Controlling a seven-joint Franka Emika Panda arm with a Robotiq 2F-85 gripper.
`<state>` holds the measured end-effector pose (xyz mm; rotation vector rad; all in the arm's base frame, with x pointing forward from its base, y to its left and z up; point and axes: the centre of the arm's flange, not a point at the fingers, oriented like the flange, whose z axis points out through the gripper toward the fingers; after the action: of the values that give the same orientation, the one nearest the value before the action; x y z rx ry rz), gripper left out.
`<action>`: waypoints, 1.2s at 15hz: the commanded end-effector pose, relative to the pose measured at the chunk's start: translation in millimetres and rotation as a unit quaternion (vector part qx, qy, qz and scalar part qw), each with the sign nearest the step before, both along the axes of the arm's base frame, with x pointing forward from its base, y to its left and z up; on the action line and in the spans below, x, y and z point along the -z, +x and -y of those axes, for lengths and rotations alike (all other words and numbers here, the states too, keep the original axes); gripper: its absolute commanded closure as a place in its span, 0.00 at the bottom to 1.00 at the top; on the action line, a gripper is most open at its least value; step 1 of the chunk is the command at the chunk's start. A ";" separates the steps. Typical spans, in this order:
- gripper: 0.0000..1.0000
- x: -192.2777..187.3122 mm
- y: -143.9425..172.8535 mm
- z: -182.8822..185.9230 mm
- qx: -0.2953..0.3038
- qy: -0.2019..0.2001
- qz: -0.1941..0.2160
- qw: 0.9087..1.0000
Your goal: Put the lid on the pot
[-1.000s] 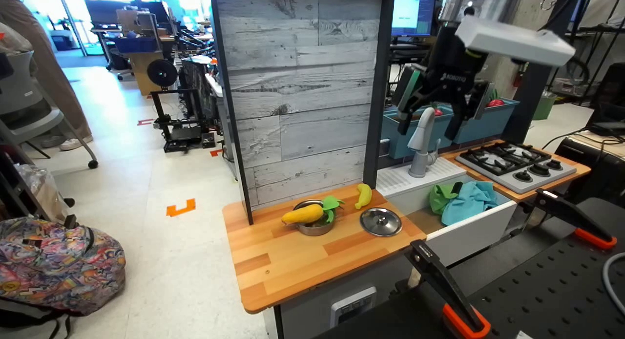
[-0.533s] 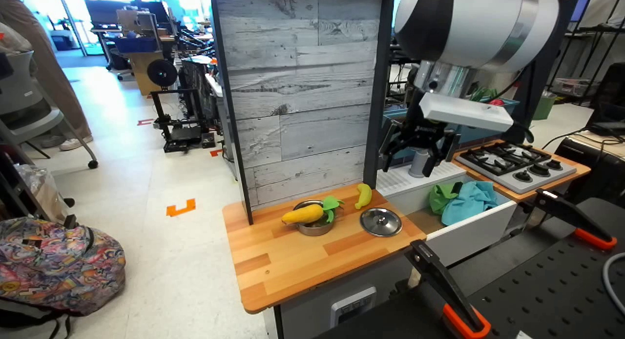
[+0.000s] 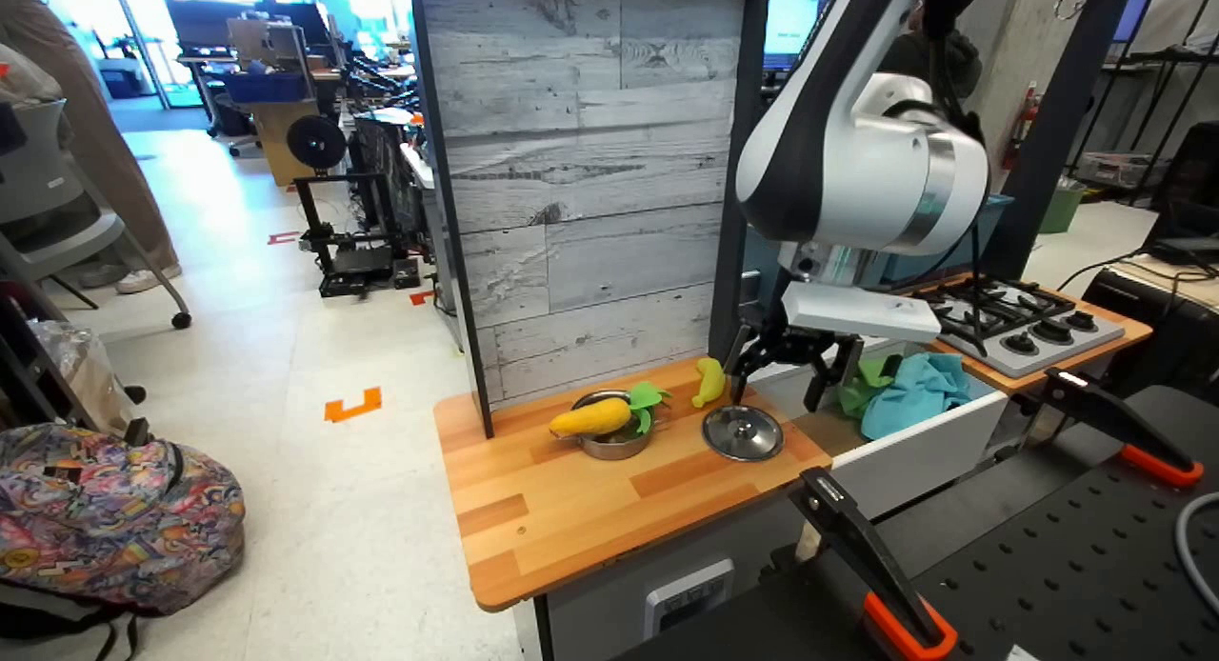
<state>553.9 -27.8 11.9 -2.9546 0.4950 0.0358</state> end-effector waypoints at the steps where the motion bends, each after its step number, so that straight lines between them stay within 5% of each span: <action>1: 0.00 29.6 15.2 -9.9 -0.007 -0.014 -0.008 1.000; 2: 0.25 34.1 15.5 -12.0 -0.012 -0.017 -0.010 1.000; 3: 0.28 37.4 16.2 -14.2 -0.017 -0.019 -0.012 1.000; 11: 1.00 32.8 22.9 -13.8 -0.025 -0.033 -0.006 0.999; 18: 0.98 17.4 19.5 -14.7 -0.022 -0.028 0.001 0.999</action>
<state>574.3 -14.0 -11.4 -3.0178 0.4296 0.0216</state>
